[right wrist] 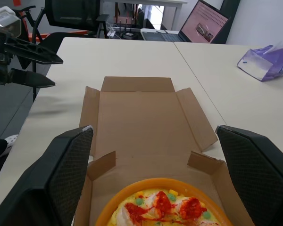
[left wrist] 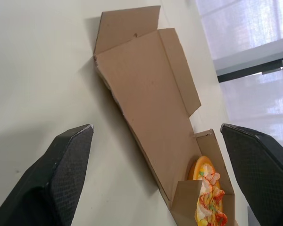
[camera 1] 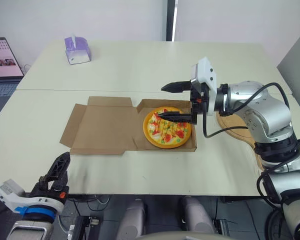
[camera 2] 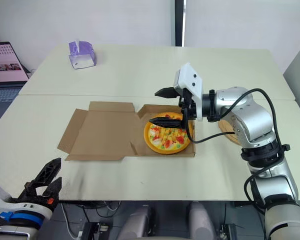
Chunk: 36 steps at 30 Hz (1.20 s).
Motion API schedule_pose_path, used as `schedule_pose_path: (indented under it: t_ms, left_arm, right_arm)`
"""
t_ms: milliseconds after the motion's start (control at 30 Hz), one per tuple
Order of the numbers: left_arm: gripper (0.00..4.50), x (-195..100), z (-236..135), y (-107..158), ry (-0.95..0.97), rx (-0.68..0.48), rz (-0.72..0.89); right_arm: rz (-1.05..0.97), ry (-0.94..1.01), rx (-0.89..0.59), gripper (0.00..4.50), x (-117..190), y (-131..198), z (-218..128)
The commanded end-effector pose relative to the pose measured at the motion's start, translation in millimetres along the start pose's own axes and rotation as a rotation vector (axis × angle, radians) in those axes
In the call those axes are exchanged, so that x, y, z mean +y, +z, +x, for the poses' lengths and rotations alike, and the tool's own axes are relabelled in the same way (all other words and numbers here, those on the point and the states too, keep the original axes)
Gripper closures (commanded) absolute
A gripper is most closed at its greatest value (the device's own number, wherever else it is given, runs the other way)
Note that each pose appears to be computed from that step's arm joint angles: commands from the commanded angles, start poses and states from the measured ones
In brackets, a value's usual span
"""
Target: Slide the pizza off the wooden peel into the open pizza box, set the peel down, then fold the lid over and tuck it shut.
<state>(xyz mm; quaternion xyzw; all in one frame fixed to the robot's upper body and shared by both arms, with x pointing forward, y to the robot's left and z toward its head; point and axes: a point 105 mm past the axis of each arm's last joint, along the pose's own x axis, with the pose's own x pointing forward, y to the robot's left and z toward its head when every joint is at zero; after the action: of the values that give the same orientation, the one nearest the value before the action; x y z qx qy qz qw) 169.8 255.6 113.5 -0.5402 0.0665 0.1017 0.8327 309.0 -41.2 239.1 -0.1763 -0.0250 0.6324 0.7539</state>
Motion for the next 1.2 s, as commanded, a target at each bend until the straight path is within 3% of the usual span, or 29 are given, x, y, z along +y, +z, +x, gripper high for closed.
schedule_pose_path:
  t_ms: [33,333,633,867,1200]
  left_arm:
    - [0.0,1,9,2,0.014,-0.003,-0.034]
    - [0.0,9,32,2,0.026,0.059,0.048]
    - [0.0,22,39,24,-0.005,0.106,0.089]
    - [0.0,18,50,20,-0.105,0.151,0.066]
    - [0.0,32,56,25,-0.199,0.114,-0.001]
  right_arm:
    - [-0.058,0.0,-0.024,0.03,4,12,0]
    - [-0.06,-0.026,-0.009,0.03,2,13,-6]
    - [-0.062,-0.042,0.004,0.03,3,13,-8]
    - [-0.061,-0.04,0.008,0.03,5,14,-7]
    - [-0.066,-0.041,0.012,0.03,5,17,-7]
